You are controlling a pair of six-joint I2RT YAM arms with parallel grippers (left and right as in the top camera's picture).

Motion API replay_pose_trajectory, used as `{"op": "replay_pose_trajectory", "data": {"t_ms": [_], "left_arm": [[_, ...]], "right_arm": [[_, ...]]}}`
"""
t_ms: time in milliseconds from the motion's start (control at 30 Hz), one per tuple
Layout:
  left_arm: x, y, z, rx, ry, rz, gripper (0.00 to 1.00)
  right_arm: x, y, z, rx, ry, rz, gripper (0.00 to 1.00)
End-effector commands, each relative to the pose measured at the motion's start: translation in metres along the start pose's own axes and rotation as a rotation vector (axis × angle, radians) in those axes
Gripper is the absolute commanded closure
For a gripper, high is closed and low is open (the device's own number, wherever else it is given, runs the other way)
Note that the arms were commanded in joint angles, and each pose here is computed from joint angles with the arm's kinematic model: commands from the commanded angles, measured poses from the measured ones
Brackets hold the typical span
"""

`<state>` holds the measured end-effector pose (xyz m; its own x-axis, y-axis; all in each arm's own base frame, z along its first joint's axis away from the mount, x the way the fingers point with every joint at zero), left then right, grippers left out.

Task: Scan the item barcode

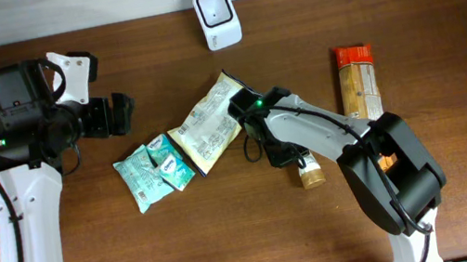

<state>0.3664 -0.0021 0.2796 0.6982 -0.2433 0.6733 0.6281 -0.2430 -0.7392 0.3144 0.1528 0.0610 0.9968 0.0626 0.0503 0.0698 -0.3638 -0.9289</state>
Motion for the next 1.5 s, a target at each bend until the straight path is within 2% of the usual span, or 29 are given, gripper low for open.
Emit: {"op": "replay_pose_trajectory", "data": {"t_ms": [0,67,133,233,267,333,467,567,600,667,700,733,800,933,1033,1133,1200,1367,1467], "left_arm": [[0.006,-0.009,-0.001,0.007,0.024,-0.027,0.01],[0.006,-0.009,-0.001,0.007,0.024,-0.027,0.01],[0.006,-0.009,-0.001,0.007,0.024,-0.027,0.01],[0.006,-0.009,-0.001,0.007,0.024,-0.027,0.01],[0.006,-0.009,-0.001,0.007,0.024,-0.027,0.01],[0.006,-0.009,-0.001,0.007,0.023,-0.027,0.01],[0.006,-0.009,-0.001,0.007,0.024,-0.027,0.01],[0.006,-0.009,-0.001,0.007,0.024,-0.027,0.01],[0.006,-0.009,-0.001,0.007,0.024,-0.027,0.01],[0.006,-0.009,-0.001,0.007,0.024,-0.027,0.01],[0.006,-0.009,-0.001,0.007,0.024,-0.027,0.01],[0.006,-0.009,-0.001,0.007,0.024,-0.027,0.01],[0.006,-0.009,-0.001,0.007,0.024,-0.027,0.01],[0.006,-0.009,-0.001,0.007,0.024,-0.027,0.01],[0.006,-0.009,-0.001,0.007,0.024,-0.027,0.01],[0.006,-0.009,-0.001,0.007,0.024,-0.027,0.01],[0.006,-0.009,-0.001,0.007,0.024,-0.027,0.01],[0.006,-0.009,0.000,0.010,0.024,-0.026,0.01],[0.006,-0.009,0.000,0.009,0.024,-0.026,0.01]], "right_arm": [[-0.004,0.007,-0.004,-0.037,-0.006,0.023,0.96],[-0.004,-0.001,-0.003,-0.031,-0.013,0.038,0.94],[-0.006,-0.008,0.006,0.006,-0.028,0.044,0.77],[-0.019,-0.018,0.030,0.023,-0.100,0.023,0.71],[-0.023,-0.022,0.041,0.019,-0.132,-0.004,0.58],[-0.028,-0.027,0.052,0.017,-0.166,-0.036,0.53],[-0.036,-0.039,0.069,0.037,-0.214,-0.060,0.53],[-0.024,-0.068,0.067,0.102,-0.187,-0.053,0.66],[-0.004,-0.100,0.057,0.193,-0.125,-0.069,0.67],[0.012,-0.121,0.041,0.262,-0.063,-0.078,0.65],[0.020,-0.127,0.031,0.301,-0.028,-0.069,0.61],[0.030,-0.129,0.014,0.388,0.010,-0.031,0.50],[0.039,-0.114,-0.007,0.510,0.016,0.067,0.44],[0.034,-0.058,-0.030,0.672,0.010,0.256,0.44],[0.024,-0.032,-0.025,0.801,-0.009,0.295,0.44],[0.018,-0.017,-0.021,0.804,-0.044,0.283,0.48],[0.017,-0.017,-0.021,0.792,-0.064,0.278,0.57],[0.021,-0.037,-0.030,0.746,-0.077,0.268,0.57],[0.014,-0.066,-0.004,0.756,-0.163,0.233,0.57]]}}
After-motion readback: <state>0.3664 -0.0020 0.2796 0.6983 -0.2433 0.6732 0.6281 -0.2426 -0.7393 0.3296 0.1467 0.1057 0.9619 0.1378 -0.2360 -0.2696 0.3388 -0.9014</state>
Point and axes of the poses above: each gripper's point midway between its finger pads, its own y axis out along the fingers, its own z axis along the line the jaws close on, x = y × z, the point moved 5 cm from there along -y, back along the fingers, and after that the axes turned 6 degrees about y, right-handed, at the moved point
